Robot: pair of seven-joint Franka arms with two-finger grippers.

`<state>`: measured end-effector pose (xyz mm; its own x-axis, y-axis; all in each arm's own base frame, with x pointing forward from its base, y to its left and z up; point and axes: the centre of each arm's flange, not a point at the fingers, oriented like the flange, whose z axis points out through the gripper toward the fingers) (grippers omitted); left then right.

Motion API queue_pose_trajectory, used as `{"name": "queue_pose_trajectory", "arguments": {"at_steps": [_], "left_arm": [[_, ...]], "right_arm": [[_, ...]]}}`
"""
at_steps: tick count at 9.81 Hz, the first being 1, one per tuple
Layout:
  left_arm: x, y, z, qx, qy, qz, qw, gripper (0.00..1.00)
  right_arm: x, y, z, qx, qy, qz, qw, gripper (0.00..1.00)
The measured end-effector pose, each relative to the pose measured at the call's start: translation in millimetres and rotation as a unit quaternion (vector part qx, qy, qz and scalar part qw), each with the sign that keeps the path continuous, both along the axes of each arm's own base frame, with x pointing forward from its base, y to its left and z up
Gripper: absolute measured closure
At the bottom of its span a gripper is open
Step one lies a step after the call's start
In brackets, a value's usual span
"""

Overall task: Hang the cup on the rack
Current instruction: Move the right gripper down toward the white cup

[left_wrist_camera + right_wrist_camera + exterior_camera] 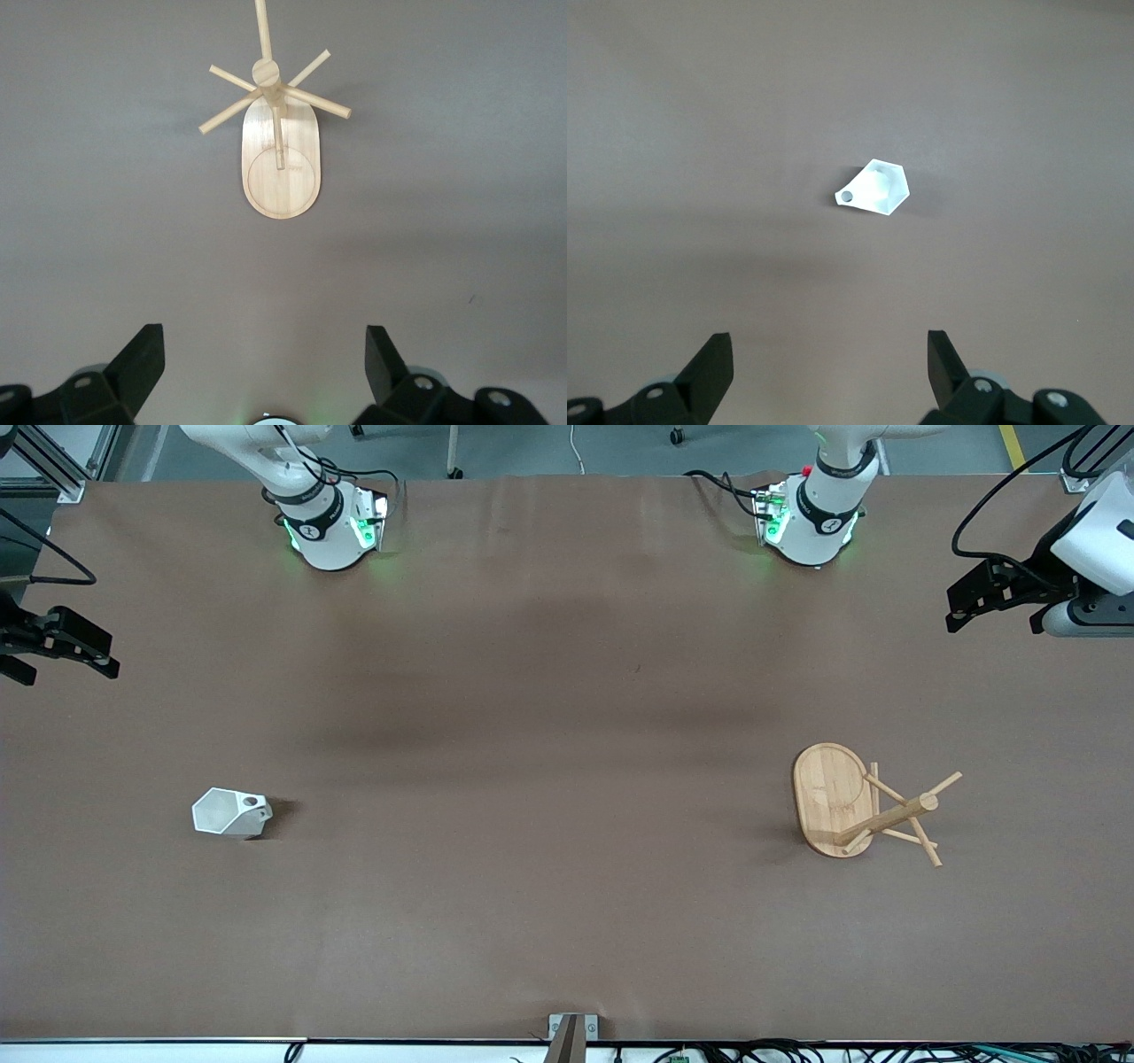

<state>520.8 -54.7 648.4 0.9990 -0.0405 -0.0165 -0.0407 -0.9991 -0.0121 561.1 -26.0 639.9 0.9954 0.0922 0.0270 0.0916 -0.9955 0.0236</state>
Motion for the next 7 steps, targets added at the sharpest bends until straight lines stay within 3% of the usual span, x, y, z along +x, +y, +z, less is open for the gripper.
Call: {"name": "queue_pose_trajectory", "arguments": {"at_steps": [4, 7], "left_arm": [[0.1, 0.4, -0.4, 0.0, 0.001, 0.0, 1.0, 0.0], [0.2, 1.1, -0.4, 0.0, 0.001, 0.001, 1.0, 0.0]], "right_arm": [[24.4, -37.7, -72.3, -0.003, -0.009, -0.001, 1.0, 0.03], [57.2, -76.3, -174.2, -0.005, 0.019, 0.014, 1.0, 0.04]]}}
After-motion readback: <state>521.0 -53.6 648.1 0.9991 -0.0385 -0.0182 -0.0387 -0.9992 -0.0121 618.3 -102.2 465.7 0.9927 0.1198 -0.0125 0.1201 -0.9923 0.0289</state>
